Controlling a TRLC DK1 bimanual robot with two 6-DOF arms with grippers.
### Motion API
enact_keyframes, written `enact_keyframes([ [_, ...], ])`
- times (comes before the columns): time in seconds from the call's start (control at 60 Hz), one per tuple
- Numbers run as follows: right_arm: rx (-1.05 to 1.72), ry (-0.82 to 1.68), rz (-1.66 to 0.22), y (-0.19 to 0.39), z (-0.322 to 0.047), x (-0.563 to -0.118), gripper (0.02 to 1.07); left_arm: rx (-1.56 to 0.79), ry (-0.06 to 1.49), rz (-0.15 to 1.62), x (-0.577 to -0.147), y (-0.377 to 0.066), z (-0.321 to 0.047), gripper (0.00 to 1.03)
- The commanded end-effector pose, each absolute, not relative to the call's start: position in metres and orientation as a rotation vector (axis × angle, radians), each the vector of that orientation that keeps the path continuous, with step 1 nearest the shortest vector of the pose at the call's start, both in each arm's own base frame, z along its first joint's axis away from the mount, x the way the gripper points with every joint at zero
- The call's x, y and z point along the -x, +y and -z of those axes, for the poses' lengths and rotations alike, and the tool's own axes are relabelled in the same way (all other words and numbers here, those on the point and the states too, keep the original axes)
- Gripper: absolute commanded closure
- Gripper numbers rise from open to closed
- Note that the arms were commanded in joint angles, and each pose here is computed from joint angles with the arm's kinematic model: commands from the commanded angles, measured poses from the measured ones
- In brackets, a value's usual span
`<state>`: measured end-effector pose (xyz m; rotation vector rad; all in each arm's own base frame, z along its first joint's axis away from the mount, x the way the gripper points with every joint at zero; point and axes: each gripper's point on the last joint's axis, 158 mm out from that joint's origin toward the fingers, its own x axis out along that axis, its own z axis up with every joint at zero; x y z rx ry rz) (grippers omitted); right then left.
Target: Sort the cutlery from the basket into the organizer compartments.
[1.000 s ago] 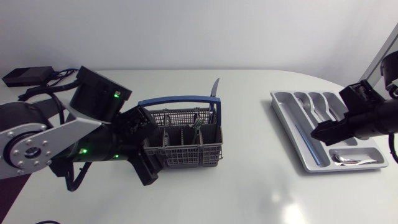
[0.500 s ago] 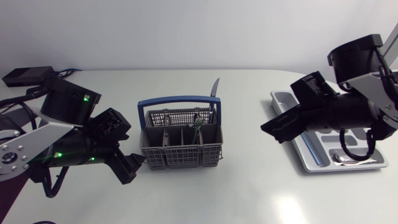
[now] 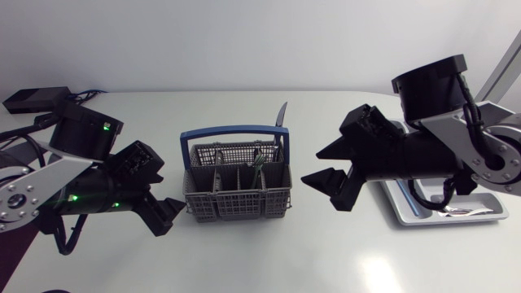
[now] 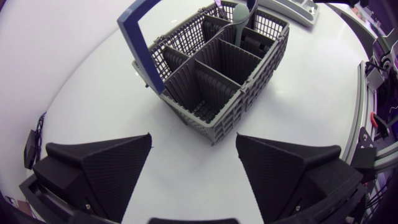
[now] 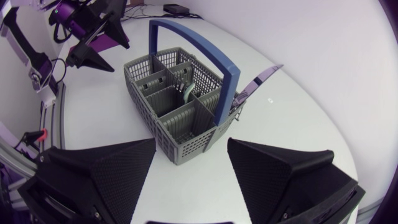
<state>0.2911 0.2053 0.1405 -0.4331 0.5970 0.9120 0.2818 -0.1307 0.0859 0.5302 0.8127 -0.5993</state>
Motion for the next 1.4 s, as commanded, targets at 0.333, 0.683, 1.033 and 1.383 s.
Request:
enact_keyframes([
  [0.333, 0.805, 0.440, -1.144, 0.242, -0.150, -0.287, 0.14, -0.540, 0.789, 0.644, -0.283, -0.136, -0.088, 0.10],
  [0.683, 0.973, 0.401, -1.283, 0.278, -0.138, -0.297, 0.19, -0.552, 0.767, 0.657, -0.287, -0.142, -0.094, 0.10],
  [1.033, 1.089, 0.404, -1.323, 0.292, -0.119, -0.318, 0.51, -0.557, 0.756, 0.659, -0.291, -0.145, -0.098, 0.10],
  [1.383, 1.124, 0.421, -1.329, 0.296, -0.108, -0.328, 0.95, -0.546, 0.713, 0.692, -0.307, -0.166, -0.099, 0.10],
])
